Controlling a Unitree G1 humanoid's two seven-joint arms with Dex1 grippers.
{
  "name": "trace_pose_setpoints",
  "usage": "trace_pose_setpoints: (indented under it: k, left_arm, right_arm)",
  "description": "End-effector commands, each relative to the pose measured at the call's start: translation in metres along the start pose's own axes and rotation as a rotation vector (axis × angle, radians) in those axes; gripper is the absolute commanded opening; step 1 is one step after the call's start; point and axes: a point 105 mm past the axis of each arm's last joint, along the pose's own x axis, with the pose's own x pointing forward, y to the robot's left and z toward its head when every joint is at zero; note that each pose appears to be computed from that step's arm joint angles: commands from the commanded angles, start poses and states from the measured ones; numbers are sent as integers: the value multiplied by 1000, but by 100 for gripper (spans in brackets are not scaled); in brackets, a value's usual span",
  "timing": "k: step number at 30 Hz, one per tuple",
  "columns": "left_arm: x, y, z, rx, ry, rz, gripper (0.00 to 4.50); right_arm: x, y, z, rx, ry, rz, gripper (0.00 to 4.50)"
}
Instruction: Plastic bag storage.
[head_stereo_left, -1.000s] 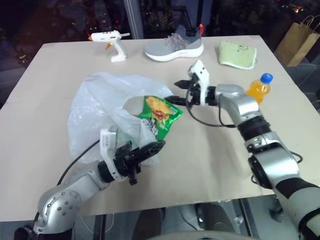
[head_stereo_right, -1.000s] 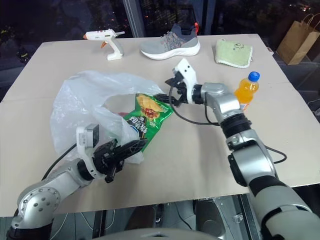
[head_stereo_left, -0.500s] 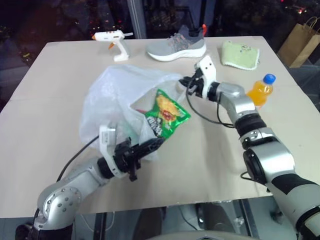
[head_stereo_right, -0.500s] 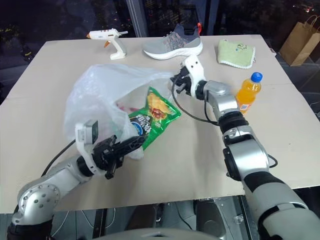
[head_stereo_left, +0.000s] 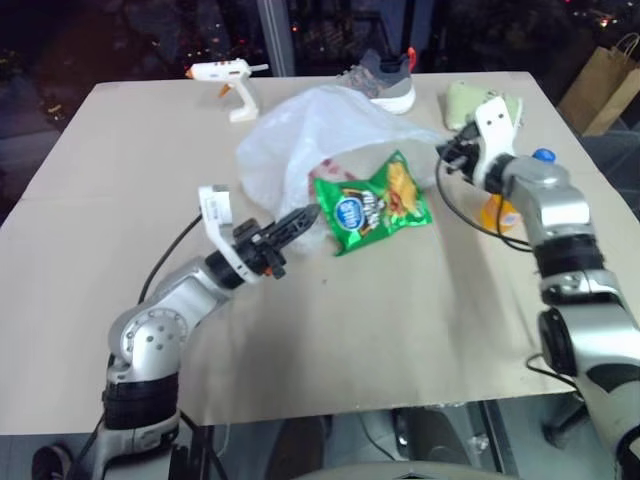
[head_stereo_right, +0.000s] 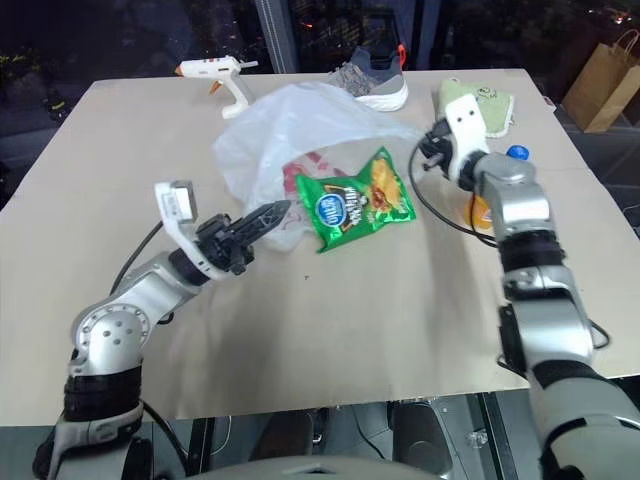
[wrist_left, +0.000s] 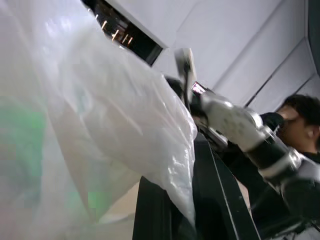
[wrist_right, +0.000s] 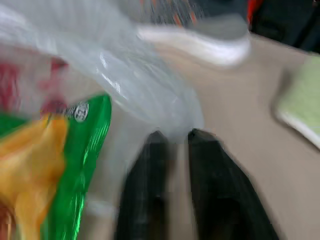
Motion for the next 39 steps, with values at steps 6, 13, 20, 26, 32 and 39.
trace_pose_setpoints:
  k: [6, 13, 20, 26, 32, 39]
  left_arm:
    - [-2, 2, -2, -10, 5, 5, 0]
    - [1, -1, -5, -17, 0, -5, 0]
    - [1, -1, -8, -15, 3, -6, 0]
    - [1, -1, -10, -11, -1, -1, 0]
    - [2, -4, -10, -11, -6, -7, 0]
    - [0, -4, -10, -4, -7, 2, 0]
  right_arm:
    - [-49, 14, 52, -117, -146, 120, 447]
    - [-89, 11, 125, -90, -442, 133, 447]
    - [-118, -58, 85, -9, -269, -32, 447]
    - [-129, -70, 22, 204, -150, -46, 447]
    - [-116, -58, -20, 328, -82, -50, 447]
    - [-96, -43, -29, 353, -85, -17, 447]
